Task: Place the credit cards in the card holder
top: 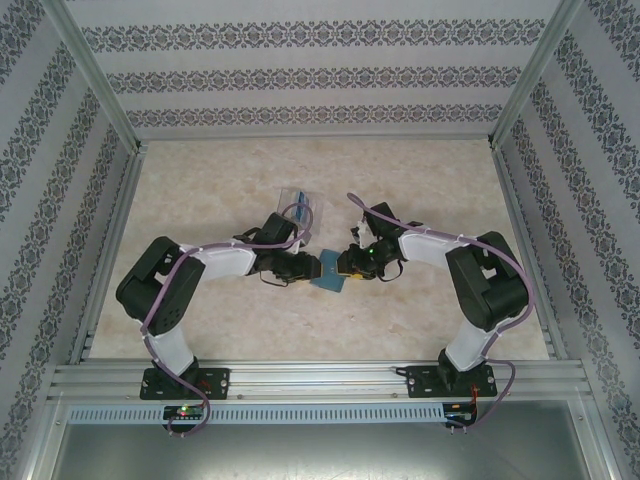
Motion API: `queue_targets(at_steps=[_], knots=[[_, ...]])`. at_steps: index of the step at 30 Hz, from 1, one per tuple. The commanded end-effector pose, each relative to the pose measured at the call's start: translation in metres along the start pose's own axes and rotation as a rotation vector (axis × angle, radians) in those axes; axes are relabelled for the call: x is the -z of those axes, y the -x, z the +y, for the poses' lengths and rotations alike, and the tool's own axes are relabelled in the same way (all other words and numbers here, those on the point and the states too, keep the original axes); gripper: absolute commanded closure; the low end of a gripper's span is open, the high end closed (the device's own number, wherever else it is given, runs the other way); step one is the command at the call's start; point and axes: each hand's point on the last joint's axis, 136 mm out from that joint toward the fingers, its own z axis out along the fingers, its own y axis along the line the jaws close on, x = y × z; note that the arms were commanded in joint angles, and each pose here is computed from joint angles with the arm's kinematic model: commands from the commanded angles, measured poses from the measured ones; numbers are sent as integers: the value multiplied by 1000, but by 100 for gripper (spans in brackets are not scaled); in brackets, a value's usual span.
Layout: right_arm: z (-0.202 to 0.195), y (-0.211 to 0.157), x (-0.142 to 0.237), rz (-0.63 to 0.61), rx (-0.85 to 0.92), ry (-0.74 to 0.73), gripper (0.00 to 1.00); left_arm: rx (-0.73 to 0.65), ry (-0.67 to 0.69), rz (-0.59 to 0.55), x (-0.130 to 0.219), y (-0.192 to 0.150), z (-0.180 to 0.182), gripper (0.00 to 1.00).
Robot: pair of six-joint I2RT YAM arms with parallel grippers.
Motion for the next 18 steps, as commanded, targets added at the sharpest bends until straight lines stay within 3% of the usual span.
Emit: queue_targets(at_steps=[1, 6, 18], knots=[[3, -4, -5, 29, -6, 24, 67, -30, 18, -7, -5, 7, 5, 63], [0, -4, -3, 20, -6, 0, 67, -42, 94, -21, 1, 13, 14, 49], [-9, -3, -9, 28, -11, -33, 67, -75, 183, -17, -1, 22, 30, 44]])
